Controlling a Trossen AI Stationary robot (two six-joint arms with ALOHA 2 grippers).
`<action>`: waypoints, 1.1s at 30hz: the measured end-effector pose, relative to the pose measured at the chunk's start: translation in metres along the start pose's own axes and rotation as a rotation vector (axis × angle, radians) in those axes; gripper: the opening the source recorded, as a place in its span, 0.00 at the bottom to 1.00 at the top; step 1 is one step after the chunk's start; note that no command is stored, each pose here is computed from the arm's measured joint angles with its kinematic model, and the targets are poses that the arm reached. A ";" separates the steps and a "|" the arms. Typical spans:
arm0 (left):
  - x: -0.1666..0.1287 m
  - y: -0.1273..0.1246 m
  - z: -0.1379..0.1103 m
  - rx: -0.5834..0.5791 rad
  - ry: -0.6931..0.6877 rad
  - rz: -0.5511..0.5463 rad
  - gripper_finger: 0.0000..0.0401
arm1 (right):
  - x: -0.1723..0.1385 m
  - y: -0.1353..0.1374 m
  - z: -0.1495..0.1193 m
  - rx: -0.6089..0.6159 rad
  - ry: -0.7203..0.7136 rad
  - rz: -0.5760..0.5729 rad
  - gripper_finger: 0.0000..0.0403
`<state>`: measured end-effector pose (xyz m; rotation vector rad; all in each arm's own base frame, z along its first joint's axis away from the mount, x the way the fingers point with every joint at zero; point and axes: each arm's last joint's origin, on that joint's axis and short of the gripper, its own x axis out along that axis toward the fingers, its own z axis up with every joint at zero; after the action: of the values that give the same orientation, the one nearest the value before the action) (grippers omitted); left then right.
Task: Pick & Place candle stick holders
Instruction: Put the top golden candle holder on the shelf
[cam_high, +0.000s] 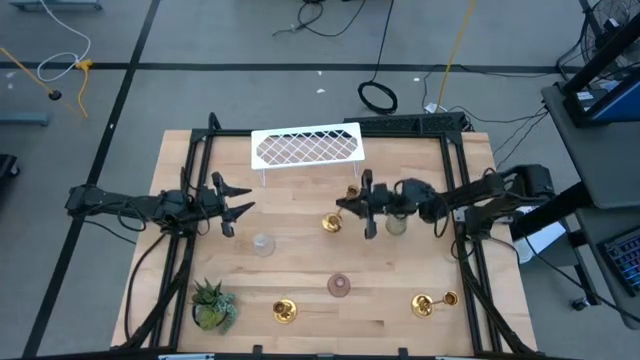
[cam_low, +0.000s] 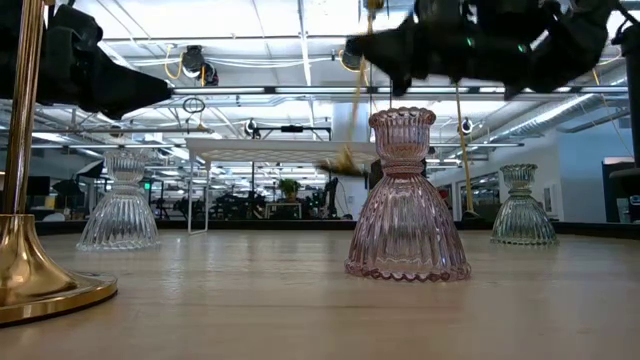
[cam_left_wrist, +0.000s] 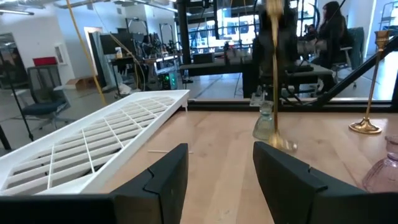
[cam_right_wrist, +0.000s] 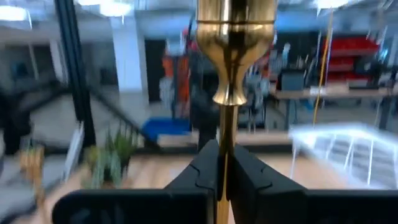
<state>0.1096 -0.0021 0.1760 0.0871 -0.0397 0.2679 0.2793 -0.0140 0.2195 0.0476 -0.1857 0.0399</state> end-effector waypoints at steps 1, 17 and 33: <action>0.000 0.000 0.000 0.000 0.000 0.000 0.47 | 0.003 -0.002 0.010 0.017 -0.024 0.015 0.02; 0.000 0.000 0.000 -0.002 0.001 0.000 0.47 | 0.024 -0.098 0.135 -0.139 0.086 -0.214 0.02; 0.000 0.000 0.000 -0.002 0.001 0.002 0.47 | 0.004 -0.191 0.098 -0.081 0.145 -0.419 0.02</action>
<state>0.1096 -0.0020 0.1759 0.0852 -0.0394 0.2697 0.2739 -0.2090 0.3084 0.0021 -0.0299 -0.3807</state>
